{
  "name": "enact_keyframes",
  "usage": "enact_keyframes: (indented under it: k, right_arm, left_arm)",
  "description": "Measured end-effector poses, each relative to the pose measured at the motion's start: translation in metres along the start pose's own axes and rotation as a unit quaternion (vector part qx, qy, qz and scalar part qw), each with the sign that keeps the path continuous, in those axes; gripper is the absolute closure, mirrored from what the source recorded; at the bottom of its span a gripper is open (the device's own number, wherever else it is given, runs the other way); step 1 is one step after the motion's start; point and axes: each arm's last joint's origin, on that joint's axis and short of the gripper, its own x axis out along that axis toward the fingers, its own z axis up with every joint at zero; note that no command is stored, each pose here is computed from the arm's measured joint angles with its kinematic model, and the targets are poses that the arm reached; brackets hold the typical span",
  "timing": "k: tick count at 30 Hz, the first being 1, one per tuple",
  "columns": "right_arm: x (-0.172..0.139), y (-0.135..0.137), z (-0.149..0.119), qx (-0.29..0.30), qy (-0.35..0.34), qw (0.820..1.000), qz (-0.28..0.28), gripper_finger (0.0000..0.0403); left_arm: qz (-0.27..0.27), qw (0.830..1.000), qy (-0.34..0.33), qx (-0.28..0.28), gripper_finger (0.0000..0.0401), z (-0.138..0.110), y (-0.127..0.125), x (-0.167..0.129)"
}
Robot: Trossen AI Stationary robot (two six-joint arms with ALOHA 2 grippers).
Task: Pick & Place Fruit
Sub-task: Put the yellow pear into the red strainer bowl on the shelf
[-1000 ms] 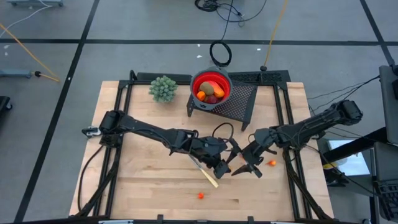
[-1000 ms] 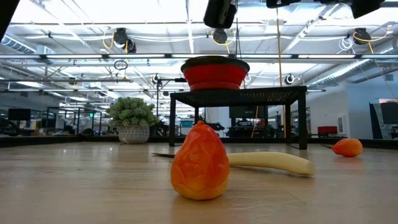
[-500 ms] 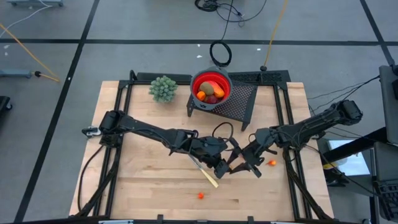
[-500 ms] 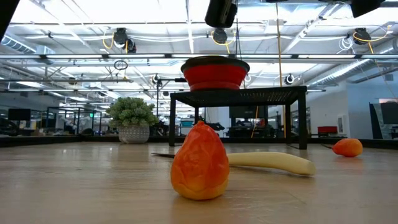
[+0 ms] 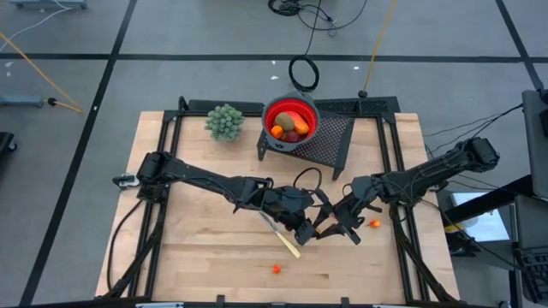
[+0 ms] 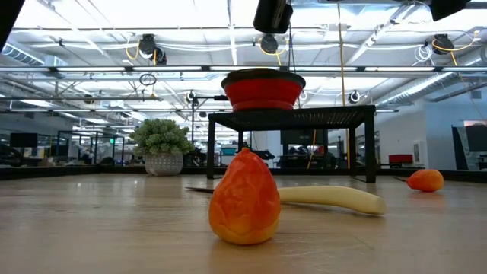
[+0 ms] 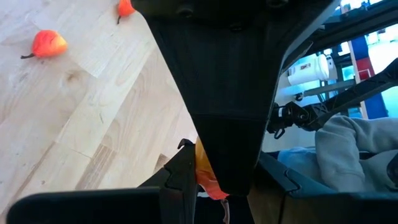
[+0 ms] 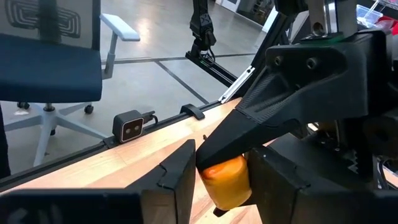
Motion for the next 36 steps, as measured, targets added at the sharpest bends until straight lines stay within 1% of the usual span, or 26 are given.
enact_keyframes:
  k: [16, 20, 24, 28, 36]
  right_arm:
    - [0.0020, 0.0049, 0.0018, -0.004, 0.004, 1.000, -0.002, 0.0277]
    - [0.0020, 0.0050, 0.0016, -0.004, 0.006, 1.000, -0.006, 0.0277]
    - [0.0020, 0.0051, 0.0013, -0.005, 0.007, 1.000, -0.005, 0.0277]
    - [0.0019, 0.0055, 0.0004, -0.003, 0.012, 1.000, -0.003, 0.0277]
    - [0.0020, 0.0067, -0.0026, -0.001, 0.025, 1.000, 0.000, 0.0278]
  left_arm:
    - [-0.002, 1.000, 0.003, 0.001, 0.0297, -0.0003, 0.0000, 0.0005]
    - [-0.002, 1.000, 0.003, -0.007, 0.0297, -0.0003, 0.0000, 0.0005]
    - [0.006, 1.000, -0.009, -0.005, 0.0296, 0.0000, 0.0003, 0.0005]
    - [0.013, 1.000, -0.017, -0.006, 0.0271, 0.0003, 0.0008, 0.0006]
    - [0.005, 0.999, -0.035, -0.003, 0.0188, 0.0034, -0.0011, 0.0002]
